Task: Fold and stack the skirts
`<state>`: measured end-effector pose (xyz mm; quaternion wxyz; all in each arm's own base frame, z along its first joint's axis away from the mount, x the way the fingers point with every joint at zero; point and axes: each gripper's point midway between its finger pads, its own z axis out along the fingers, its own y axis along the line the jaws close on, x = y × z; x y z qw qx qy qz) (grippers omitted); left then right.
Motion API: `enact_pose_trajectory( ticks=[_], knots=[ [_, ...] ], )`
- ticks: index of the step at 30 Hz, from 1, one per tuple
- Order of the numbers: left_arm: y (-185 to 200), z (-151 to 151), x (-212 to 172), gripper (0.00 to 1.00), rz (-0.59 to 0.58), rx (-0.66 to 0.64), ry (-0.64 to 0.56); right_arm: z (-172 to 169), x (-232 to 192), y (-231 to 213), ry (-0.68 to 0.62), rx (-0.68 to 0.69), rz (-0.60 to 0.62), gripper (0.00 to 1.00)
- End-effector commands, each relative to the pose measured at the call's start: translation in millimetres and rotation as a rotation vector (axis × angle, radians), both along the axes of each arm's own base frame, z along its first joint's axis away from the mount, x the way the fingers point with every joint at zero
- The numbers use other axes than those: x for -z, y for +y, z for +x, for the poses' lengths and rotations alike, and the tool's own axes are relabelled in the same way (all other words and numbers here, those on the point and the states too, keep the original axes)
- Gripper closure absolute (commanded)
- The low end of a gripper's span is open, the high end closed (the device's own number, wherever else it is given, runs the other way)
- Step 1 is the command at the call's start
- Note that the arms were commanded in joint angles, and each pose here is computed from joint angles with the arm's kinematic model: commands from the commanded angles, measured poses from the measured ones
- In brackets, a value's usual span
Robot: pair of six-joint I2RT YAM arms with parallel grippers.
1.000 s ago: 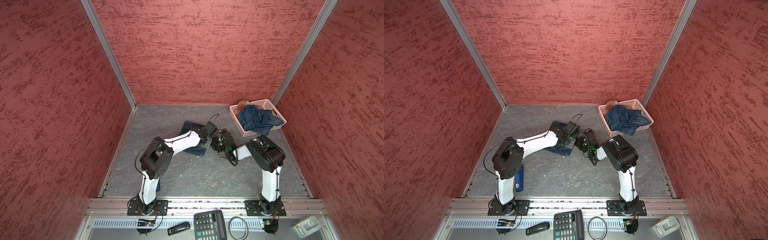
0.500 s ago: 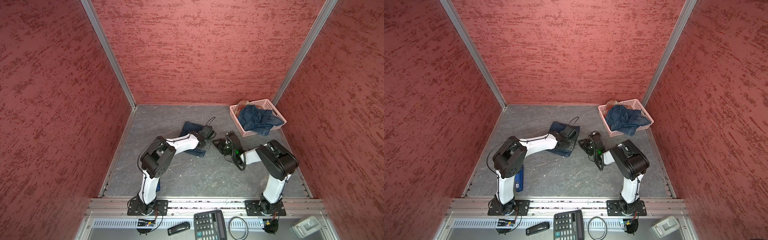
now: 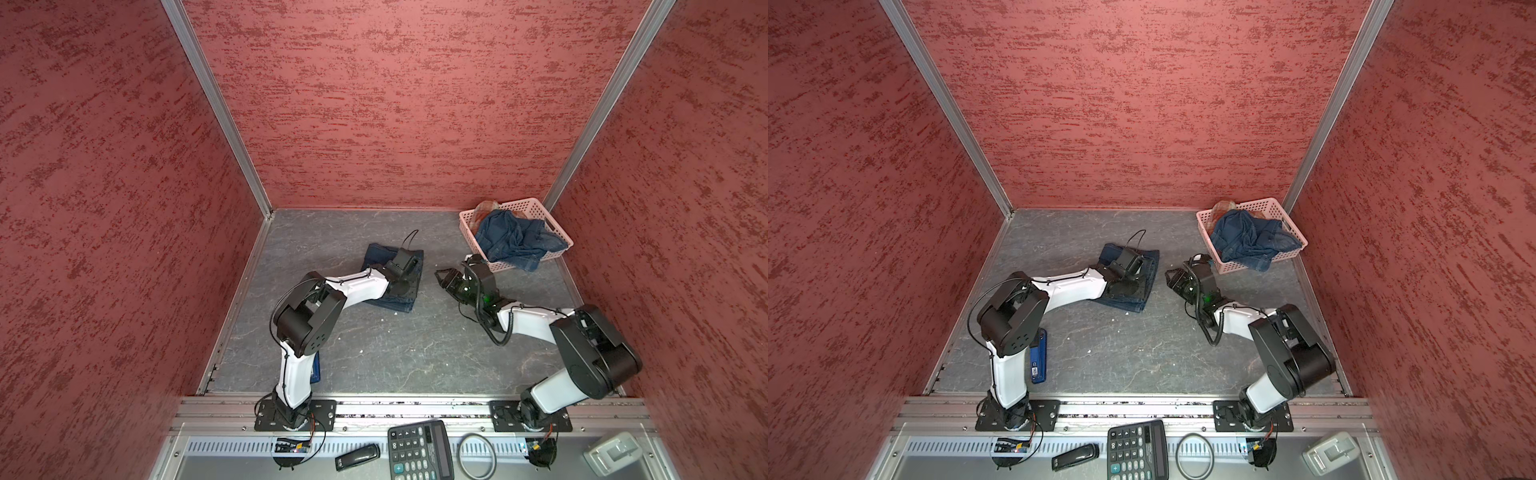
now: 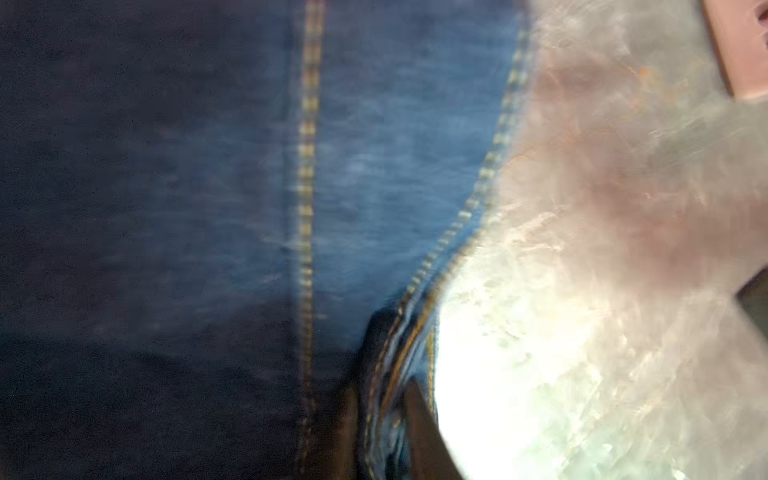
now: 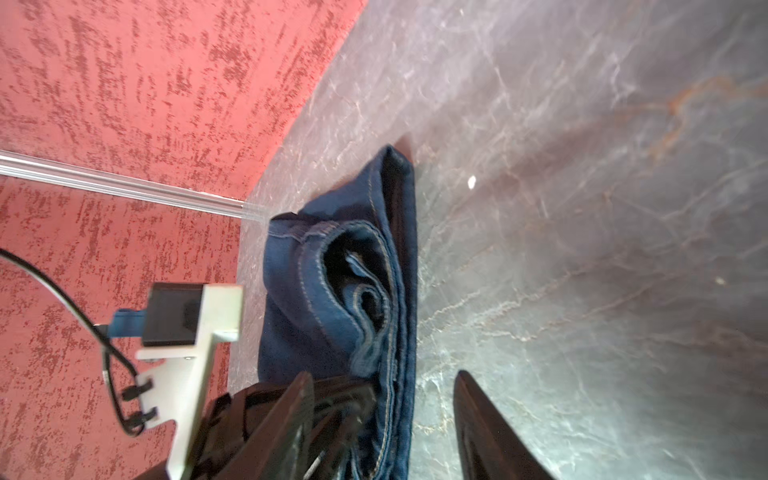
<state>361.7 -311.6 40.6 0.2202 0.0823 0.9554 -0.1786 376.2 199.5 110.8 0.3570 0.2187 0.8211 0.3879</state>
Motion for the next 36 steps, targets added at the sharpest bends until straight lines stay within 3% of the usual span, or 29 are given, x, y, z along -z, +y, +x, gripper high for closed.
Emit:
enact_pose_trajectory(
  ticks=[1,8,10,16,19,24,28,36],
  knots=[
    [17.0,-31.7,35.3,0.46,0.043,0.005,0.143,6.4,-20.0,-12.3,-0.042,0.043,-0.071,0.41],
    [15.1,-23.0,-6.5,0.15,-0.106,0.030,0.103,12.6,-52.3,-11.0,-0.090,0.027,-0.105,0.38],
    [14.8,-19.2,-32.4,0.00,-0.179,0.054,0.062,17.6,-60.8,-9.2,-0.100,0.016,-0.116,0.38],
    [30.5,-4.0,-136.7,0.01,-0.426,0.092,-0.111,35.1,-79.8,1.2,-0.121,-0.039,-0.138,0.37],
    [43.7,-1.0,-170.4,0.01,-0.484,0.072,-0.167,43.6,-82.8,12.9,-0.124,-0.080,-0.128,0.37],
    [93.4,16.0,-156.7,0.01,-0.444,-0.123,-0.132,55.4,-73.7,49.0,-0.092,-0.187,-0.093,0.38],
    [127.0,26.5,-131.7,0.04,-0.444,-0.242,-0.075,57.1,-66.9,87.5,-0.077,-0.283,-0.040,0.46],
    [145.4,45.7,-102.6,0.01,-0.445,-0.292,-0.021,57.4,-27.3,127.9,0.008,-0.381,0.040,0.57]
  ],
)
